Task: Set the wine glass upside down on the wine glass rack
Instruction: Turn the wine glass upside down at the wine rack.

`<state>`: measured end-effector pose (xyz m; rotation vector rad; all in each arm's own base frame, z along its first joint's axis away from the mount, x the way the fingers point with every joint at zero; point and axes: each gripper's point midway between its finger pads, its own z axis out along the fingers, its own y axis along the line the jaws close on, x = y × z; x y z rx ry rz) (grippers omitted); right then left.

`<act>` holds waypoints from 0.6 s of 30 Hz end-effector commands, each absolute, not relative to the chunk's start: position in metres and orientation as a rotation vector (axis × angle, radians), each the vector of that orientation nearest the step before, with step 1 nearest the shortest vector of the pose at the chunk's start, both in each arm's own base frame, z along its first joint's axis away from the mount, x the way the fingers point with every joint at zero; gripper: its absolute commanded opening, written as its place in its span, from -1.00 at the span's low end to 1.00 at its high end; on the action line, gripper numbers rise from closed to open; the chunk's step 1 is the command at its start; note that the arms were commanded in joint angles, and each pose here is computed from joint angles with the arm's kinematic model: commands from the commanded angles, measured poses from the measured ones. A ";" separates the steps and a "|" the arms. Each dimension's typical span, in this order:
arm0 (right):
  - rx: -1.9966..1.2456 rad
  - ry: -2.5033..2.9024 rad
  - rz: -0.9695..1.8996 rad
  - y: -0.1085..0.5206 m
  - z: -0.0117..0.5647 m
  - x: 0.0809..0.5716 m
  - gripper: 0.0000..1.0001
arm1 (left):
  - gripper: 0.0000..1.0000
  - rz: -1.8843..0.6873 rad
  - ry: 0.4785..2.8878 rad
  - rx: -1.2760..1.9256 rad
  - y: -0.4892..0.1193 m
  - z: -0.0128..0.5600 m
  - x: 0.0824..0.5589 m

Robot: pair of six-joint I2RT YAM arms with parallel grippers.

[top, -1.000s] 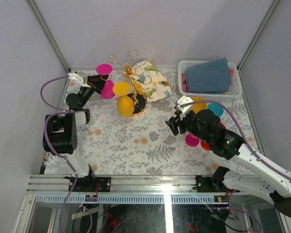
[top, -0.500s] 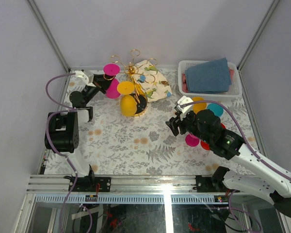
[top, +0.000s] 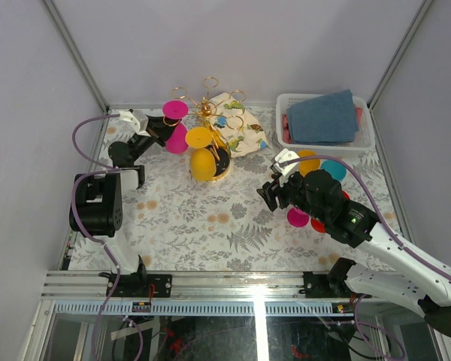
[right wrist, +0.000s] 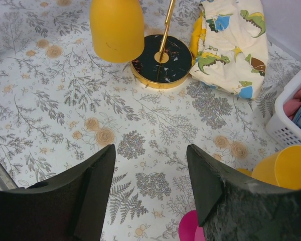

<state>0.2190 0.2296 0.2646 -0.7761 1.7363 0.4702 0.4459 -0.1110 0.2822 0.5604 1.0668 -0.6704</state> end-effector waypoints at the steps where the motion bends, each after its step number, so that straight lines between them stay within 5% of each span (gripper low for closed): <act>1: -0.742 1.694 0.495 0.231 0.283 0.220 0.32 | -1.00 -0.674 1.025 0.744 -0.130 0.264 0.425; 18: -0.785 1.721 0.509 0.237 0.278 0.218 0.32 | -0.96 -0.701 1.005 0.757 -0.148 0.266 0.426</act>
